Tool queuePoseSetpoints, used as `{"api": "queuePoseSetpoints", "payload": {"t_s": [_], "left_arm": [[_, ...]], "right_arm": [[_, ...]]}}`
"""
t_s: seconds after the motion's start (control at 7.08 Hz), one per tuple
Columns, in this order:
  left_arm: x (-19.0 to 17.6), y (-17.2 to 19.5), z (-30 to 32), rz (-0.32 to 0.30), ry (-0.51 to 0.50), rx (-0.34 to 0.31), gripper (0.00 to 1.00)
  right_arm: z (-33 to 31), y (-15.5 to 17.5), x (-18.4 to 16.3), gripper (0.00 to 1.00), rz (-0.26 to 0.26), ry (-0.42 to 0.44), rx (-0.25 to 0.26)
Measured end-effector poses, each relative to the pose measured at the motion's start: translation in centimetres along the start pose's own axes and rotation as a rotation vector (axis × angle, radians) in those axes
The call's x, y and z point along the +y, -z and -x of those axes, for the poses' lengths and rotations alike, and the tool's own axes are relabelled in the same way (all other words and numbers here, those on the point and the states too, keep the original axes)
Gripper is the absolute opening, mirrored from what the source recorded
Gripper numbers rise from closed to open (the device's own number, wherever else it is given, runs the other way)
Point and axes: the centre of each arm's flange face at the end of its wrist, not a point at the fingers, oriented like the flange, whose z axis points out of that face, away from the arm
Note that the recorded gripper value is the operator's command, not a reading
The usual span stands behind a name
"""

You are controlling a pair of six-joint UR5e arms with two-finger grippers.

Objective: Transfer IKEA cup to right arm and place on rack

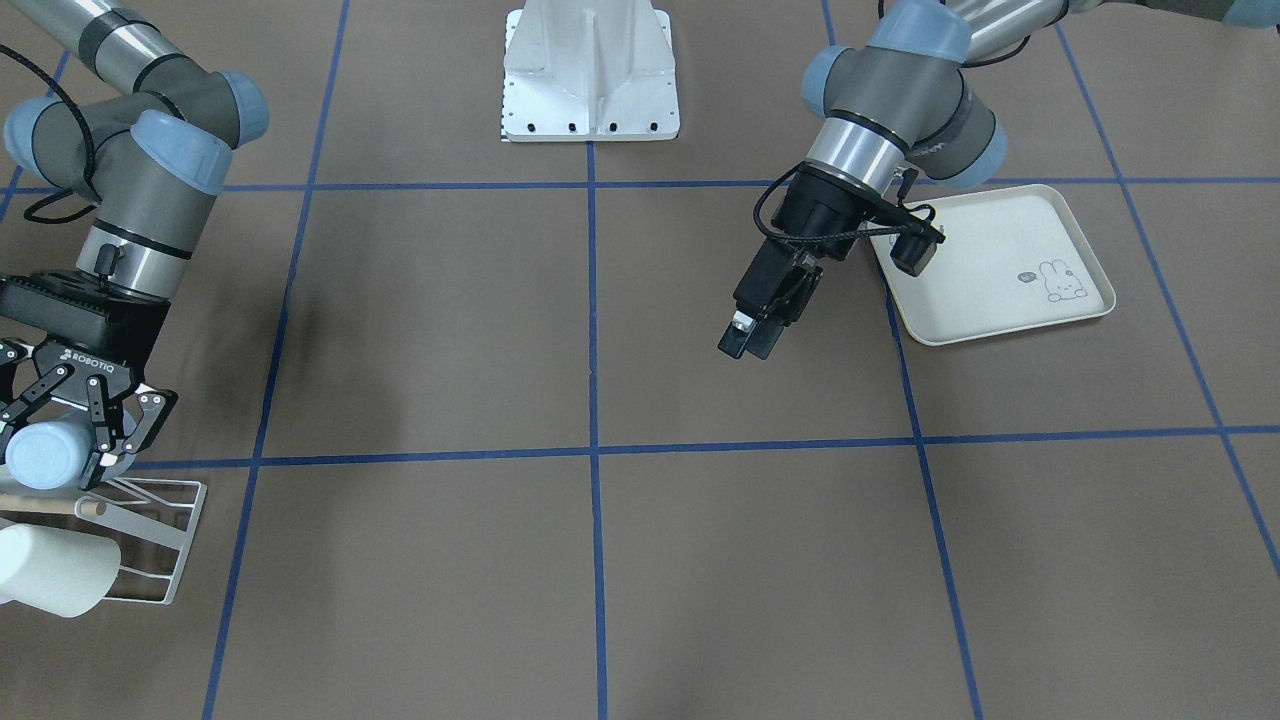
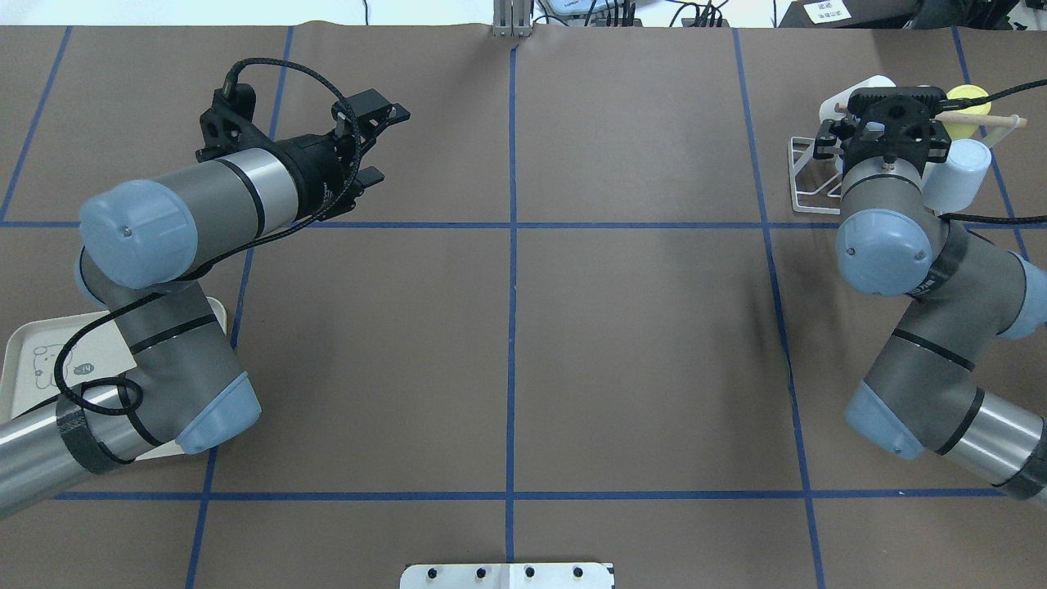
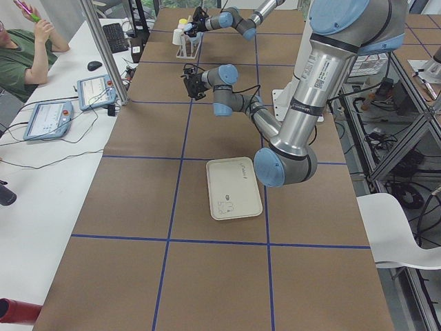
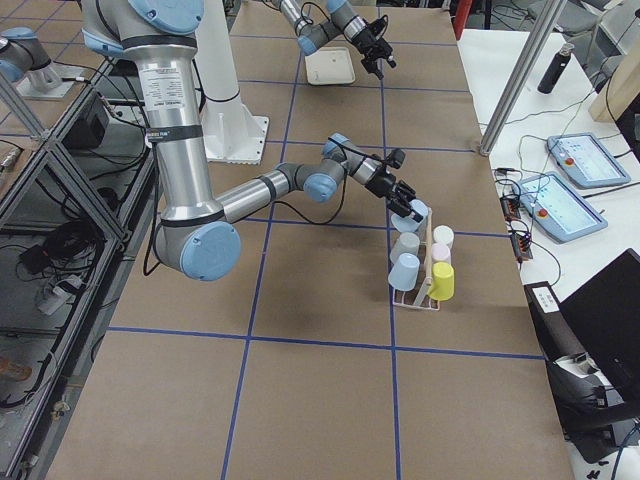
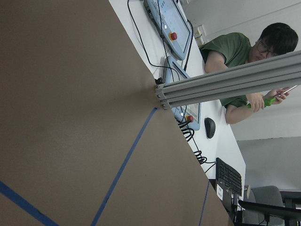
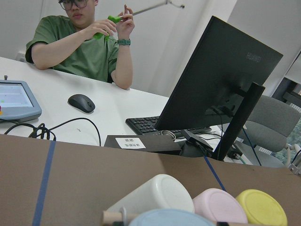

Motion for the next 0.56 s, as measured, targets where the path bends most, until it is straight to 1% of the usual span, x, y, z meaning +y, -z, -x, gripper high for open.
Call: {"api": "queuePoseSetpoints", "payload": {"t_s": [0.14, 0.42, 0.56], "left_arm": [[-0.03, -0.07, 0.09, -0.001, 0.0, -0.002, 1.0], [-0.07, -0.17, 0.21, -0.002, 0.0, -0.004, 1.0], [-0.09, -0.21, 0.25, -0.003, -0.001, -0.005, 1.0]], "right_arm": [[0.06, -0.05, 0.16, 0.99, 0.001, 0.003, 0.001], [0.07, -0.36, 0.59, 1.0, 0.003, 0.004, 0.001], [0.13, -0.35, 0.59, 1.0, 0.0, -0.002, -0.008]]}}
